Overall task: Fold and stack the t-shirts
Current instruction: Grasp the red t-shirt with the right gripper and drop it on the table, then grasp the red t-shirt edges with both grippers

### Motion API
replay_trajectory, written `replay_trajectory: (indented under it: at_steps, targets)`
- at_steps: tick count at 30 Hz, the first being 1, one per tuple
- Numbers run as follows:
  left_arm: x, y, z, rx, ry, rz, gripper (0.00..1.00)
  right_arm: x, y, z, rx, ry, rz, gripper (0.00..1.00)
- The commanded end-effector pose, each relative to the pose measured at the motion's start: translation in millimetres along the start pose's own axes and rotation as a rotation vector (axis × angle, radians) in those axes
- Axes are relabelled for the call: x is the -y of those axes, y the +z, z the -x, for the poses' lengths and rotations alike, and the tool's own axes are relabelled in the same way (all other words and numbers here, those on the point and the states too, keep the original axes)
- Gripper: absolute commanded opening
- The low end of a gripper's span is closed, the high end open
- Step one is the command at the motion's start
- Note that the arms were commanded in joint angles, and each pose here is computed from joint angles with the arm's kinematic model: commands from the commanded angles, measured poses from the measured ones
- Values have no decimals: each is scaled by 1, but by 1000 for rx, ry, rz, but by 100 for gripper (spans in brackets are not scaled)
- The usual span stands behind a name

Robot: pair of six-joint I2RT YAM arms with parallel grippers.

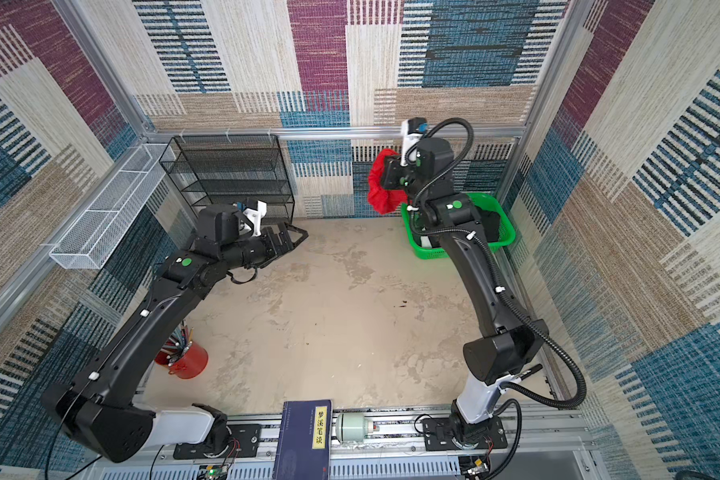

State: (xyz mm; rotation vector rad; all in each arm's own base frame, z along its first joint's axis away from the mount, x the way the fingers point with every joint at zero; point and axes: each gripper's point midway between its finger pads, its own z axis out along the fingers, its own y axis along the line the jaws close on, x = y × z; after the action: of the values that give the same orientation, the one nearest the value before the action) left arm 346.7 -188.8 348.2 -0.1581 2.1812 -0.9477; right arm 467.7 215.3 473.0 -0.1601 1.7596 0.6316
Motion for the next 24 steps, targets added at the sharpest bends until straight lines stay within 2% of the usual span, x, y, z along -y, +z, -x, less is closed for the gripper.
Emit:
replay_trajectory:
  at_steps: [1,4,5,7,10,13,17,24]
  targets:
    - [-37,-18,-14,17,38,166,100,-55,13,-57,-163,78,148,0]
    - [-66,-31,-41,-52,38,276,99,-76,36,-123,-328,152,210,0]
    - [-75,-34,-51,-79,26,310,98,-74,43,-141,-369,173,215,9]
    - [-93,-39,-69,-119,-8,370,98,-66,53,-166,-406,183,204,40]
    - [-110,-41,-88,-148,-50,409,97,-52,61,-171,-390,143,151,63]
    - [-118,-36,-101,-197,-82,430,96,-39,58,-156,-370,131,106,72]
    - [-129,-23,-115,-293,-121,481,92,-15,41,-156,-373,140,37,75]
    - [-142,13,-136,-476,-136,515,84,60,-20,-230,-523,260,-179,72]
